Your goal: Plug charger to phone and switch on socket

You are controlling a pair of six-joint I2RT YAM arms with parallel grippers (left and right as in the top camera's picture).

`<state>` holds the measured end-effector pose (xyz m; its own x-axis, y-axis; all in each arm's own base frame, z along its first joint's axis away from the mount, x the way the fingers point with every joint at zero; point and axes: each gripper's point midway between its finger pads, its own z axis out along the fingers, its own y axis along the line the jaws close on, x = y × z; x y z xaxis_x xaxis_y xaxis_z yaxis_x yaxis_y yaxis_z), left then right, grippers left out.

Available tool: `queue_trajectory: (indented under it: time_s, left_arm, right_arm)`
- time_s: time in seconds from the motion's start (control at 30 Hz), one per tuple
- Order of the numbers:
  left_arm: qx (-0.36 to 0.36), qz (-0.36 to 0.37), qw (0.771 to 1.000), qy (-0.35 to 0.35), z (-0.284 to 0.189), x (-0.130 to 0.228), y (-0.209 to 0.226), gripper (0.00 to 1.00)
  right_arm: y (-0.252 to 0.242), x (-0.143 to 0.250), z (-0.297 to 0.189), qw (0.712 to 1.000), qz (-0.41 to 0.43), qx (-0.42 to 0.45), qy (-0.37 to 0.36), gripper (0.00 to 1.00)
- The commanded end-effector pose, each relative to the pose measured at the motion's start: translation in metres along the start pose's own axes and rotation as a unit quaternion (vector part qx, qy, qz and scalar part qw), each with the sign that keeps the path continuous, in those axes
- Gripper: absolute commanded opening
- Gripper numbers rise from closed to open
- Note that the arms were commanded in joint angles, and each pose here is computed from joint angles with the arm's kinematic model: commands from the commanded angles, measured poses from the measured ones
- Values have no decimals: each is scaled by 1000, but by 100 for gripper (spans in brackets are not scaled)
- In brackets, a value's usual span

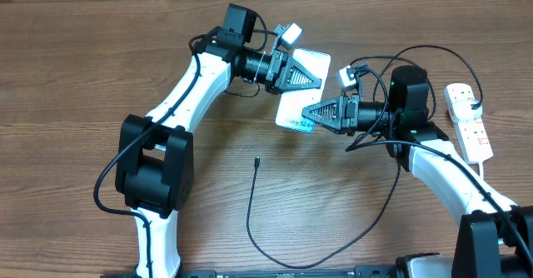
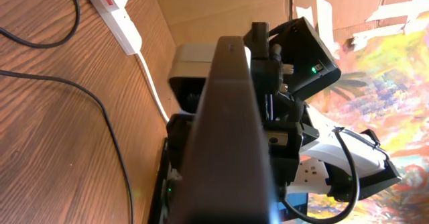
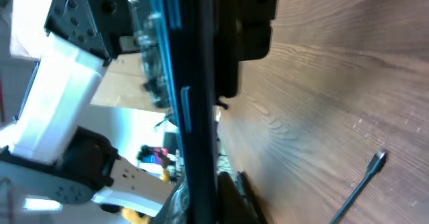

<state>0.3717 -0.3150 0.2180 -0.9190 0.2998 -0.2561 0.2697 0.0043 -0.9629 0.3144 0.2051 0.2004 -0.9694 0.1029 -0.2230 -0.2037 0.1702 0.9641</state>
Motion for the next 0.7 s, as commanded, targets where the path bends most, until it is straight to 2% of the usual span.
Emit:
queue_trajectory:
  time_s: [0.0, 0.07, 0.17, 0.3, 0.43, 0.53, 0.6, 0.67]
  left_arm:
    - [-29, 27, 999, -16, -7, -8, -6, 4]
    - [-88, 6, 996, -29, -9, -9, 15, 4]
    - [-196, -34, 979, -46, -20, -6, 53, 4]
    - [-311, -74, 946, -54, -41, 4, 90, 4]
    - [-344, -108, 931, -55, -52, 13, 101, 4]
    - [-375, -136, 915, -59, -65, 20, 110, 4]
    - [-414, -152, 895, -65, -81, 25, 120, 4]
    - [-451, -173, 872, -74, -96, 30, 129, 4]
  right_arm:
    - [-5, 3, 1, 1000, -1, 3, 3, 40]
    - [-5, 3, 1, 1000, -13, 3, 3, 58]
    - [-6, 4, 1, 999, -36, 4, 4, 74]
    - [-16, 6, 1, 999, -41, 23, 1, 80]
    - [-51, 6, -3, 994, 7, 104, -28, 81]
    - [-93, 9, -17, 973, 71, 212, -62, 73]
    - [-118, 14, -28, 951, 98, 282, -78, 64]
    - [-132, 21, -34, 935, 109, 326, -81, 60]
